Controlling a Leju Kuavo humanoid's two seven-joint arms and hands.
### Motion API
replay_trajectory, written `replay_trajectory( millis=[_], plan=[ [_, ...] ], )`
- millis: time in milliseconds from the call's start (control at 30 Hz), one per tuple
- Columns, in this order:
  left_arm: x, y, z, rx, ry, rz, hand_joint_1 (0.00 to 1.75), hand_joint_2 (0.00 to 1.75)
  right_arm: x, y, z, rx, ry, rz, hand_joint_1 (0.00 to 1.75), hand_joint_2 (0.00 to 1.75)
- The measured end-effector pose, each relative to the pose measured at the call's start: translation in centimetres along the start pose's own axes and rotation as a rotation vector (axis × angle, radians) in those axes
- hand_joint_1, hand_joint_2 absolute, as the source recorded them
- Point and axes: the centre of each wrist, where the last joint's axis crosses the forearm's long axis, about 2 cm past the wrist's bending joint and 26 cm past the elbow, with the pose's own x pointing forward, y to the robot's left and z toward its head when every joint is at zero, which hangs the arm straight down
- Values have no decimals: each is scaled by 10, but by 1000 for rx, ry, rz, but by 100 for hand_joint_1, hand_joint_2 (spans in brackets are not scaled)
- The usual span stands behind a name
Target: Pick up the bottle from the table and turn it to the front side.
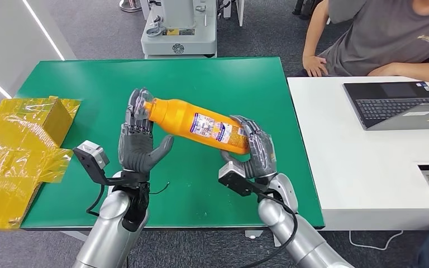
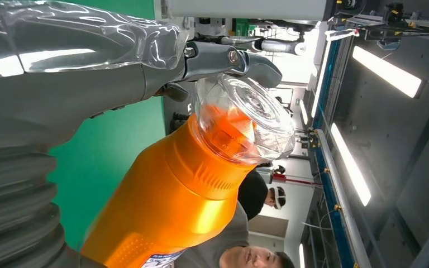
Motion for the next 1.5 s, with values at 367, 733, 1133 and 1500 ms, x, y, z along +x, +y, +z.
replay_trajectory(
  millis=[367, 733, 1133, 1500],
  plan=[
    [-1, 0, 2, 3, 6, 1, 0, 175, -2, 7, 2, 24, 28, -17, 175, 175],
    [-1, 1, 2, 21, 9, -6, 0, 175, 2, 13, 3, 56, 18, -67, 175, 175],
    [-2, 2, 3, 54, 11, -16, 0, 175, 33, 12, -14, -14, -115, -126, 175, 175],
    [-3, 5, 6, 82, 10, -34, 0, 175, 41, 13, -10, -28, -118, -161, 175, 175]
  ],
)
